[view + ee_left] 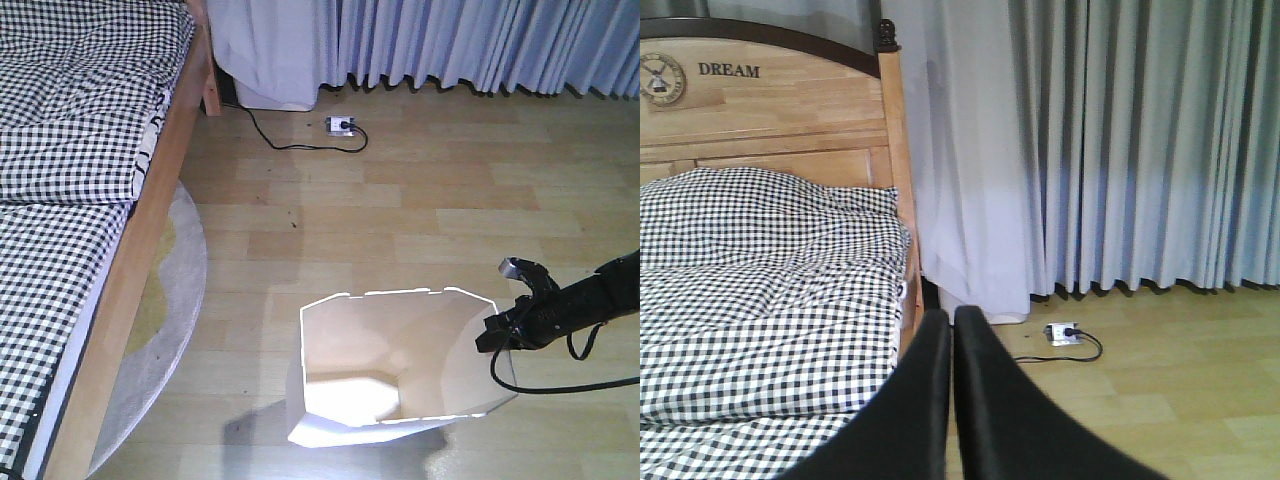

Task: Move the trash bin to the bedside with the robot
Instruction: 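Drive along the bed toward the curtains, carrying the bin in the right gripper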

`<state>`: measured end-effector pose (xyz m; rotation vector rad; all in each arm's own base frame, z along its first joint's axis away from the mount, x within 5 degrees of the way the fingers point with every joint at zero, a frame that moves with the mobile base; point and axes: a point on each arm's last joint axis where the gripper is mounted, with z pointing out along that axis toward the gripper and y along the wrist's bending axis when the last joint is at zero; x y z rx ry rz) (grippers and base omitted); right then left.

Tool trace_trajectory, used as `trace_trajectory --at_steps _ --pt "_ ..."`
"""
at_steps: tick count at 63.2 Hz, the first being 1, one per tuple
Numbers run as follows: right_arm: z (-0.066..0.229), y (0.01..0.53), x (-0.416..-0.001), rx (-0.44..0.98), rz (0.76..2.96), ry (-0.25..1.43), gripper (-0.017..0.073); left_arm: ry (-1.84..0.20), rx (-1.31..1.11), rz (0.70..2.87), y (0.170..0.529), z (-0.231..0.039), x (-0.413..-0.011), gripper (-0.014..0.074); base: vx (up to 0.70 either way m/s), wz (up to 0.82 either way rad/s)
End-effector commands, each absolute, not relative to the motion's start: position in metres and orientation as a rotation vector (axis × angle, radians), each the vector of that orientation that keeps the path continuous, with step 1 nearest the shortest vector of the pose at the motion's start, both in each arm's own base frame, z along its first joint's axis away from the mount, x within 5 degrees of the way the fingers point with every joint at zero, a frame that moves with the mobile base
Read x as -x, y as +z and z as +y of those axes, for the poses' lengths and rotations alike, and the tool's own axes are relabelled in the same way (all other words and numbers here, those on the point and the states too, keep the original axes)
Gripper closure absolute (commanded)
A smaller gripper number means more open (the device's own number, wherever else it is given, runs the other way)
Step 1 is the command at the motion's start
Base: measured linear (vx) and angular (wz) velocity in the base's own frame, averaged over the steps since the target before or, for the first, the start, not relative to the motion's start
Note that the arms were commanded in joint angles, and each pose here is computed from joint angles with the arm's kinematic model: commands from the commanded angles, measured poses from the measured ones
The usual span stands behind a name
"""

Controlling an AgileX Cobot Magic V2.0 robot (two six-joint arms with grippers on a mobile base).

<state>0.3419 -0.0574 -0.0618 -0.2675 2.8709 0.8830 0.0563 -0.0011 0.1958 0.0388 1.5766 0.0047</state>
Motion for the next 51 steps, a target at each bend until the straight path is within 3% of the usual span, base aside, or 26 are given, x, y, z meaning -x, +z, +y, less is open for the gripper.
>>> trace_trajectory --at_steps 1,23,51 --pt "-0.048 -0.021 -0.3536 0.254 2.718 1.142 0.0563 -0.016 -0.021 1.509 0.1987 -0.0013 -0.0561 0.06 0.12 0.12" --pt "-0.048 -0.021 -0.3536 0.254 2.718 1.142 0.0563 -0.016 -0.021 1.509 0.1987 -0.0013 -0.0561 0.06 0.11 0.06" --pt "-0.048 -0.021 -0.3536 0.254 2.718 1.142 0.0563 -0.016 -0.021 1.509 0.1987 -0.0013 -0.0561 0.06 0.16 -0.2"
